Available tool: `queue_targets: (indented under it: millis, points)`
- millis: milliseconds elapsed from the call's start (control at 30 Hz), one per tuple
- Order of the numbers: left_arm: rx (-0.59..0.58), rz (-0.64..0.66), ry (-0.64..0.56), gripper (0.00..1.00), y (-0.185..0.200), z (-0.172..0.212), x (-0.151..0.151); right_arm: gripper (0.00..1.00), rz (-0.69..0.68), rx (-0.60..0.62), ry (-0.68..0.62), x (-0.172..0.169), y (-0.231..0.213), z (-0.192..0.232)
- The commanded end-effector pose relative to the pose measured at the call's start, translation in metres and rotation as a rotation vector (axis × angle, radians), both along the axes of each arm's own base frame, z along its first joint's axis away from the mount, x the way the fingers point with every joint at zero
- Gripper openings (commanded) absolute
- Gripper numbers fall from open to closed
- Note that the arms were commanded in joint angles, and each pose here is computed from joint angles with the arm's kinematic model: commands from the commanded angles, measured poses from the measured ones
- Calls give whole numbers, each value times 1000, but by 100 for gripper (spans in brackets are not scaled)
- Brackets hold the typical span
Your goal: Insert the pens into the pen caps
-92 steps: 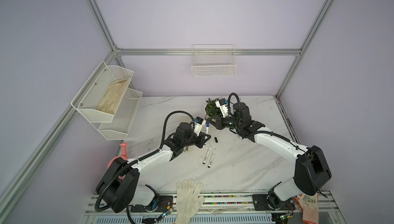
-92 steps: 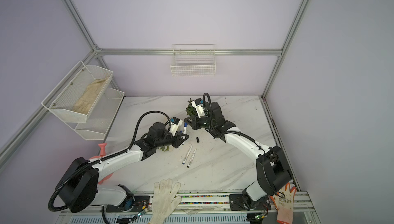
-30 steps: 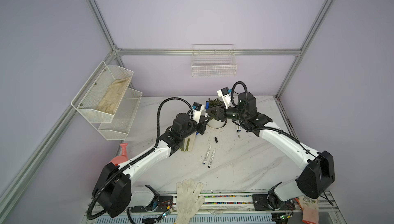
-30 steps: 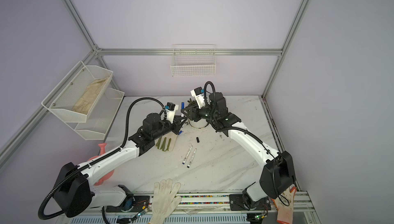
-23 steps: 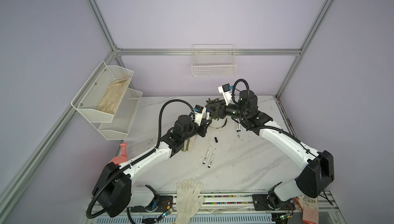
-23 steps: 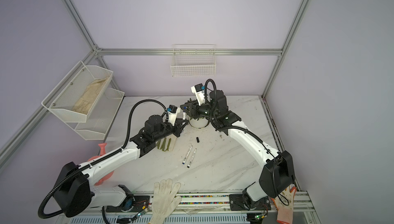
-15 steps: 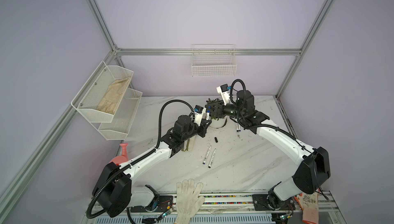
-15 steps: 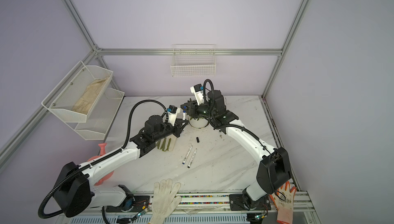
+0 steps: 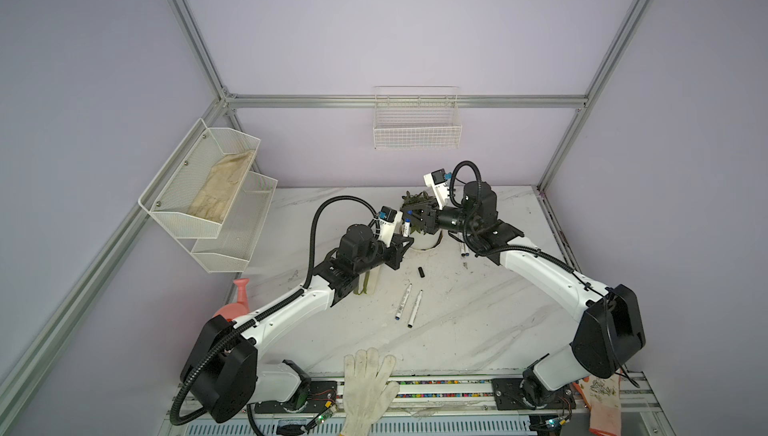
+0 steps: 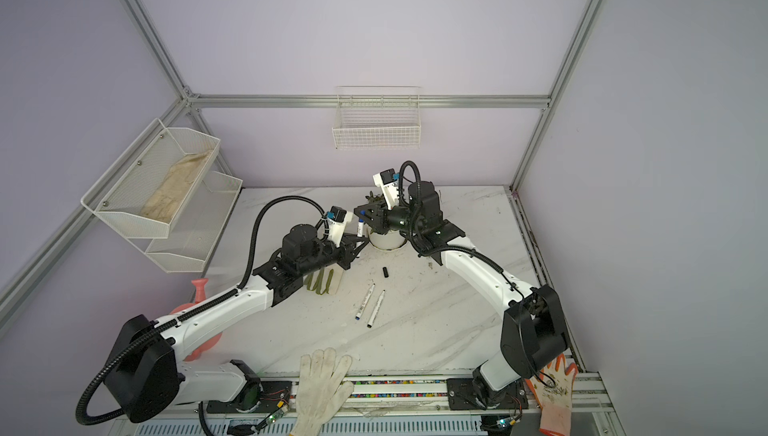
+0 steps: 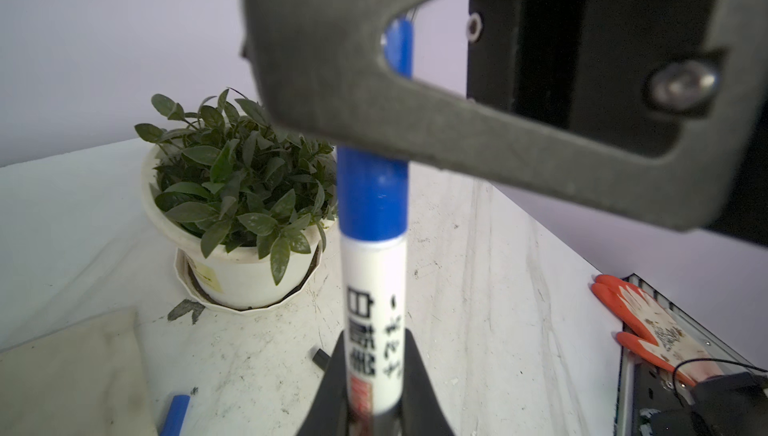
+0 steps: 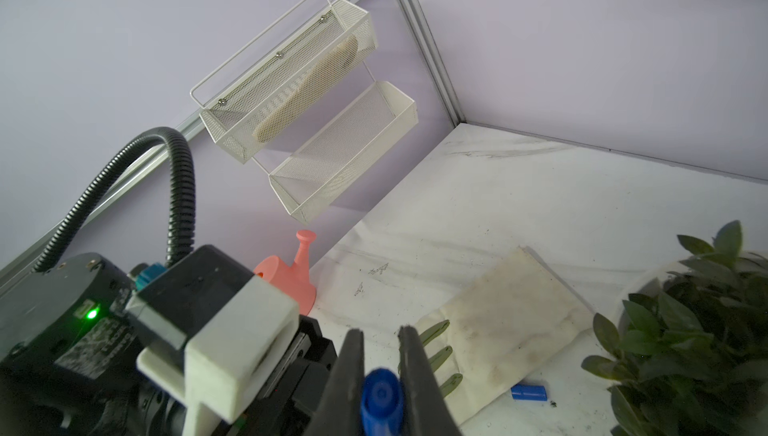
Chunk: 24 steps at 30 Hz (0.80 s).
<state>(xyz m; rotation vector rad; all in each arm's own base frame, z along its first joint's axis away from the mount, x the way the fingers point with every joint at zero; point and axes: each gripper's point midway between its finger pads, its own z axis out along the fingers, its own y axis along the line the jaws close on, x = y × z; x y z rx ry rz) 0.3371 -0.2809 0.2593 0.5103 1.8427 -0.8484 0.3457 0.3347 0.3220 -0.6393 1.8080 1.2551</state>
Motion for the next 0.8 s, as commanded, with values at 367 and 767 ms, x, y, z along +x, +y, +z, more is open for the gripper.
queue_targets:
  millis: [367,767]
  points:
    - [-407,149,-316,0,68,148,58,0,183,-285,307,-68,-9,-124]
    - [-371,174,-339,0,78,156,58,0,194,-345,280,-74,-13,-134]
